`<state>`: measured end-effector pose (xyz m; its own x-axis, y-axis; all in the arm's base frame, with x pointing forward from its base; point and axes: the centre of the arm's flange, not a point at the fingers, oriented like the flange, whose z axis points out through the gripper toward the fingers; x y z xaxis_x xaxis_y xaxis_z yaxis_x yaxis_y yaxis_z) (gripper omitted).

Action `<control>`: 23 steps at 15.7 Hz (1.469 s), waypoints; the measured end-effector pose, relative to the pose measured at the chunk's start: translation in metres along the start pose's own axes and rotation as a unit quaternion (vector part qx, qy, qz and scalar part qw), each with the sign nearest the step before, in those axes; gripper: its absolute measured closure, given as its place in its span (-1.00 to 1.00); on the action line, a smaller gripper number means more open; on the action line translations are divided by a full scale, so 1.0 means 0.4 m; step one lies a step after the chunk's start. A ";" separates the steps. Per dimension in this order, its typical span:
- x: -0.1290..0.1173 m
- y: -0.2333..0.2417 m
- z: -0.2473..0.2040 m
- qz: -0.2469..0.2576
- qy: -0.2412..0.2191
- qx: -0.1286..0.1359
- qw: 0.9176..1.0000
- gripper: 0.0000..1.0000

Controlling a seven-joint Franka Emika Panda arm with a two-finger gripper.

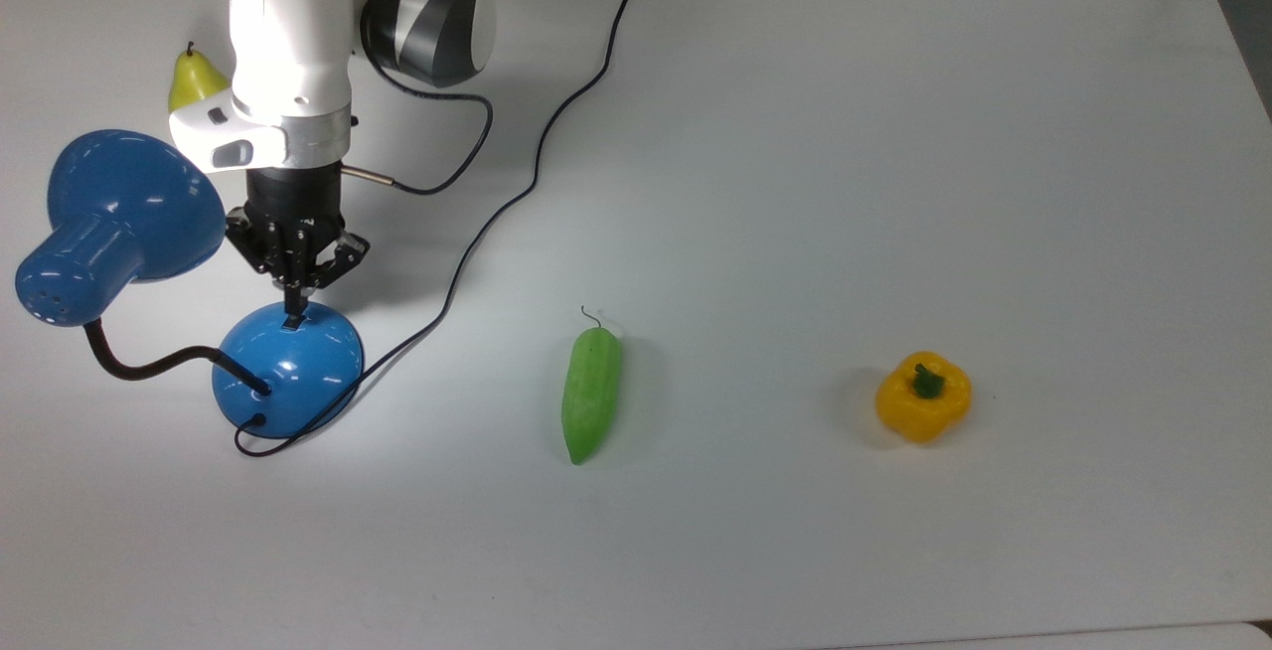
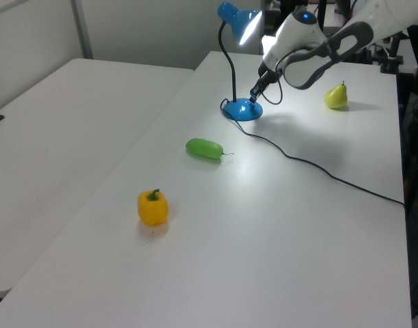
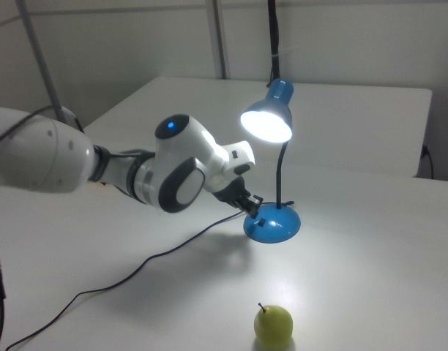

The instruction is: Turn on desk lamp

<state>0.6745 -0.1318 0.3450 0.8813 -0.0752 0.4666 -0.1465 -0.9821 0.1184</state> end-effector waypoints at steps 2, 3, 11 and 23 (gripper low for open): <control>-0.003 -0.027 -0.048 -0.005 -0.054 0.011 0.998 0.96; -0.007 -0.043 -0.076 -0.009 -0.082 0.016 0.996 0.92; -0.036 -0.129 -0.359 -0.038 -0.219 0.051 0.974 -0.62; -0.016 -0.313 -0.734 -0.013 -0.251 0.081 0.964 -1.00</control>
<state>0.5554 0.0425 0.5846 0.9963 -0.0834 -0.0229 -0.0841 -0.9959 -0.0338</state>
